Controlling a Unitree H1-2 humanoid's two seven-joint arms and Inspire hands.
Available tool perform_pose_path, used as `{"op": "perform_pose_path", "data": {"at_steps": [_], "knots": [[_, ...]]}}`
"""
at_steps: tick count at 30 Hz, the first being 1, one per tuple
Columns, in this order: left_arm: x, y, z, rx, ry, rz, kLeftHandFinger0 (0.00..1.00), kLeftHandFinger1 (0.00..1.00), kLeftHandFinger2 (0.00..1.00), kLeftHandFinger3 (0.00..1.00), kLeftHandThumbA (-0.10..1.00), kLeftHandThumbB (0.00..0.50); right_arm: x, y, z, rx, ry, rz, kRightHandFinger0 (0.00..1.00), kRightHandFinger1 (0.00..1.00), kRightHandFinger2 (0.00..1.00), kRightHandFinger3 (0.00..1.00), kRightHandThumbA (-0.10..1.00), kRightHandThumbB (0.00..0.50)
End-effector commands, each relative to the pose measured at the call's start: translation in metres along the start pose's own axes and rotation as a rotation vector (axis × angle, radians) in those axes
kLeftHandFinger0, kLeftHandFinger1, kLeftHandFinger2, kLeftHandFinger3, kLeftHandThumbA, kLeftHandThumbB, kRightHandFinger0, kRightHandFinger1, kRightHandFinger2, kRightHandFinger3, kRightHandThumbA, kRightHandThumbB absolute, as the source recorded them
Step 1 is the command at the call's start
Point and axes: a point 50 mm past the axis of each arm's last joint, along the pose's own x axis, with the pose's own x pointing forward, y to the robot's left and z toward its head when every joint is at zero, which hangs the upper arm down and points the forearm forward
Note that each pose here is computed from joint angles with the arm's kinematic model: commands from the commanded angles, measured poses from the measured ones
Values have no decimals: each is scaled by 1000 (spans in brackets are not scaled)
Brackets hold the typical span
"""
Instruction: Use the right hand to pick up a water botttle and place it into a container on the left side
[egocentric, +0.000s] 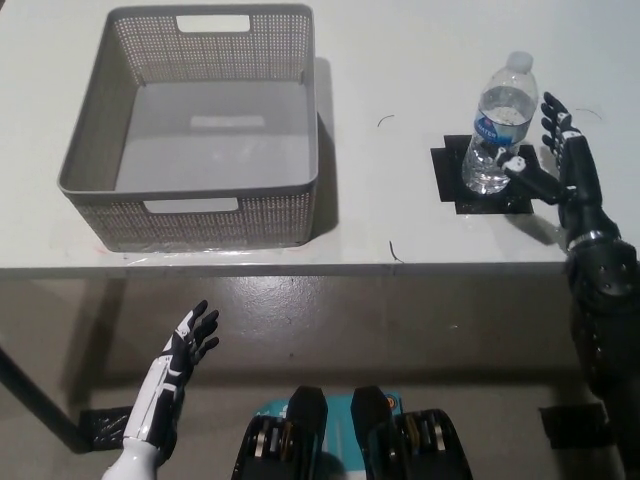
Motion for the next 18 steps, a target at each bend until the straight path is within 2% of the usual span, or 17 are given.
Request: {"op": "perform_pose_path", "data": {"at_steps": [1, 9, 10, 11, 12, 13, 14, 15, 16, 17, 18], "knots": [[5, 0, 8, -13, -74, -7, 1000, 1000, 1000, 1000, 1000, 200, 41, 11, 48, -8, -116, 13, 1000, 1000, 1000, 1000, 1000, 499], [10, -1, 9, -15, -72, -19, 1000, 1000, 1000, 1000, 1000, 202, 79, 26, 77, -64, -42, 42, 1000, 1000, 1000, 1000, 998, 494], [10, -1, 9, -16, -68, -20, 1000, 1000, 1000, 1000, 1000, 200, 83, 29, 83, -63, -29, 7, 1000, 1000, 1000, 1000, 765, 443], [10, -2, 8, -17, -67, -20, 1000, 1000, 1000, 1000, 1000, 199, 84, 29, 84, -64, -23, -7, 1000, 1000, 1000, 1000, 704, 458], [10, -2, 9, -17, -67, -20, 1000, 1000, 1000, 1000, 1000, 197, 86, 31, 88, -78, -9, -48, 649, 720, 850, 944, 364, 422], [10, -2, 9, -14, -73, -20, 1000, 1000, 1000, 1000, 1000, 197, 89, 36, 96, -119, 7, -139, 161, 208, 326, 401, 71, 253], [10, -2, 10, -11, -76, -20, 1000, 1000, 1000, 1000, 1000, 191, 89, 38, 97, -116, 7, -153, 6, 14, 239, 209, -93, 232], [10, -2, 10, -11, -78, -20, 1000, 1000, 1000, 1000, 1000, 185, 89, 39, 97, -91, 11, -149, 0, 27, 374, 346, -100, 191], [11, -2, 11, -11, -81, -21, 1000, 1000, 1000, 1000, 1000, 184, 89, 40, 98, -81, 14, -146, 0, 43, 438, 407, -100, 179], [13, -1, 11, -11, -85, -21, 1000, 1000, 1000, 1000, 1000, 185, 89, 42, 99, -69, 10, -137, 0, 80, 543, 531, -100, 169], [13, 0, 11, -12, -85, -22, 1000, 1000, 1000, 1000, 1000, 185, 89, 44, 98, -65, 4, -131, 0, 104, 578, 561, -100, 154]]}}
